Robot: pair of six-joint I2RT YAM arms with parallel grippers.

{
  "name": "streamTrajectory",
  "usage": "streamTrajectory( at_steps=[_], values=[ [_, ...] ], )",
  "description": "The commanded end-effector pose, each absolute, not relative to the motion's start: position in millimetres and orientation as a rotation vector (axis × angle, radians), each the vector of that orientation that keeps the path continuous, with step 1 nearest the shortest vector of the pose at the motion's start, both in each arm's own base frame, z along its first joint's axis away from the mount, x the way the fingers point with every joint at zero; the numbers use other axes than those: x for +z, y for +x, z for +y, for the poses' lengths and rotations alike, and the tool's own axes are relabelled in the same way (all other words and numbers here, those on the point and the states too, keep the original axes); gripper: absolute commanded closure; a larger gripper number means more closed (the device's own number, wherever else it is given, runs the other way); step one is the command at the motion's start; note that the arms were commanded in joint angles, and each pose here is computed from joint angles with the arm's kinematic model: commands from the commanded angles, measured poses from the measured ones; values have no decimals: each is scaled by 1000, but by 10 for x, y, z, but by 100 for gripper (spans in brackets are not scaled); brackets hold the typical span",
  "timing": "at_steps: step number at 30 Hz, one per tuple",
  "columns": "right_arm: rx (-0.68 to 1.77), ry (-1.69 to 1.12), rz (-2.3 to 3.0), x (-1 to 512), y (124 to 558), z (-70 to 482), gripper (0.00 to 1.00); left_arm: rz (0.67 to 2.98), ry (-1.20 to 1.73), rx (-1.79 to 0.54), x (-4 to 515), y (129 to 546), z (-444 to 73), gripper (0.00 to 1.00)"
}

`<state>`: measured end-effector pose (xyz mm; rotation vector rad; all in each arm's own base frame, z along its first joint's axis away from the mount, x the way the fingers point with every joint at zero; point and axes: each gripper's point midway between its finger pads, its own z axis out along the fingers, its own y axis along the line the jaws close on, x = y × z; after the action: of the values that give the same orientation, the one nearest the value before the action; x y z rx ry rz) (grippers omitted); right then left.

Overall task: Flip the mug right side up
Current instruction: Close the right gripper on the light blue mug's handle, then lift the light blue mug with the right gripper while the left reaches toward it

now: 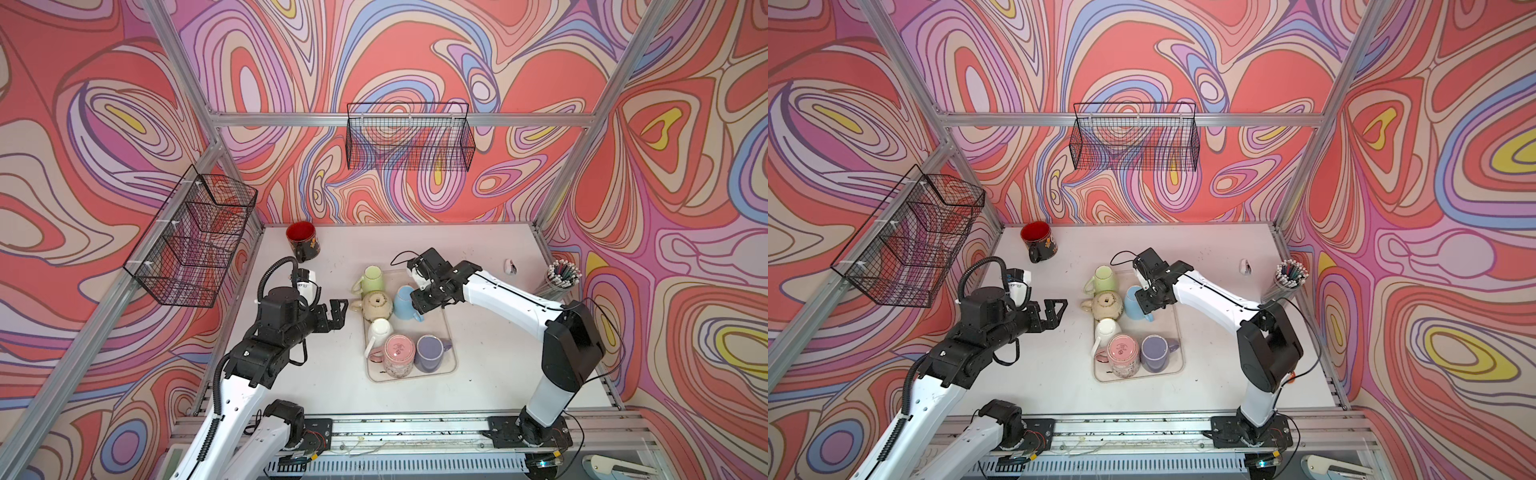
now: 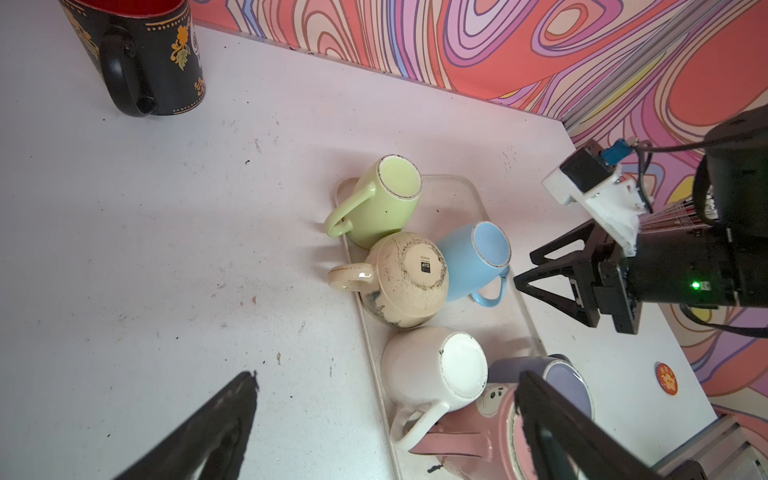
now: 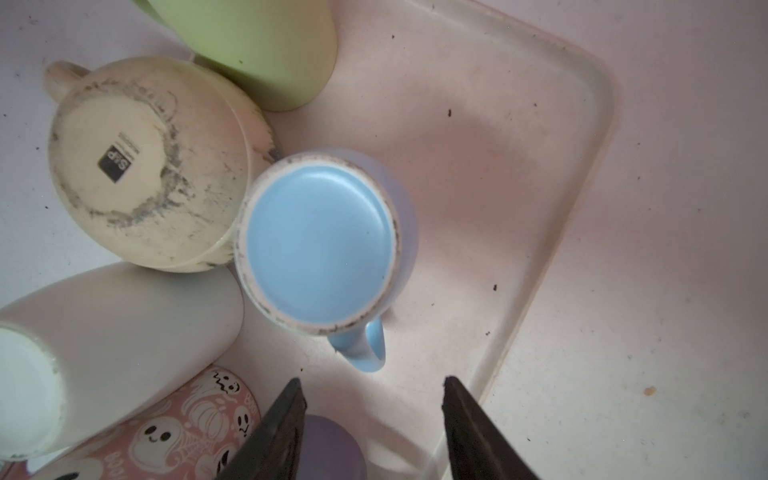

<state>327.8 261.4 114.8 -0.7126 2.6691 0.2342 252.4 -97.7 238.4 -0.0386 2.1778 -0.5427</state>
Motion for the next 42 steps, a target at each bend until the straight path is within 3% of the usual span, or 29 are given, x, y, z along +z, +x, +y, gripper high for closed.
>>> streamTrajectory(
  at_steps=[1,13,21,31,42],
  values=[
    [224,-759,2701,954,3270,2694,45,2192,-16,-546,2332,2513,-1003,0],
    [233,-762,2736,662,3389,2827,52,2193,-21,-539,2325,2512,-993,0],
    [182,-758,2755,566,3428,2803,70,2193,-23,-535,2325,2515,-986,0],
    [165,-740,2758,575,3426,2772,100,2198,-23,-534,2310,2516,-987,0],
    [233,-709,2670,945,3461,2819,100,2209,-21,-542,2282,2527,-1007,0]
  ],
)
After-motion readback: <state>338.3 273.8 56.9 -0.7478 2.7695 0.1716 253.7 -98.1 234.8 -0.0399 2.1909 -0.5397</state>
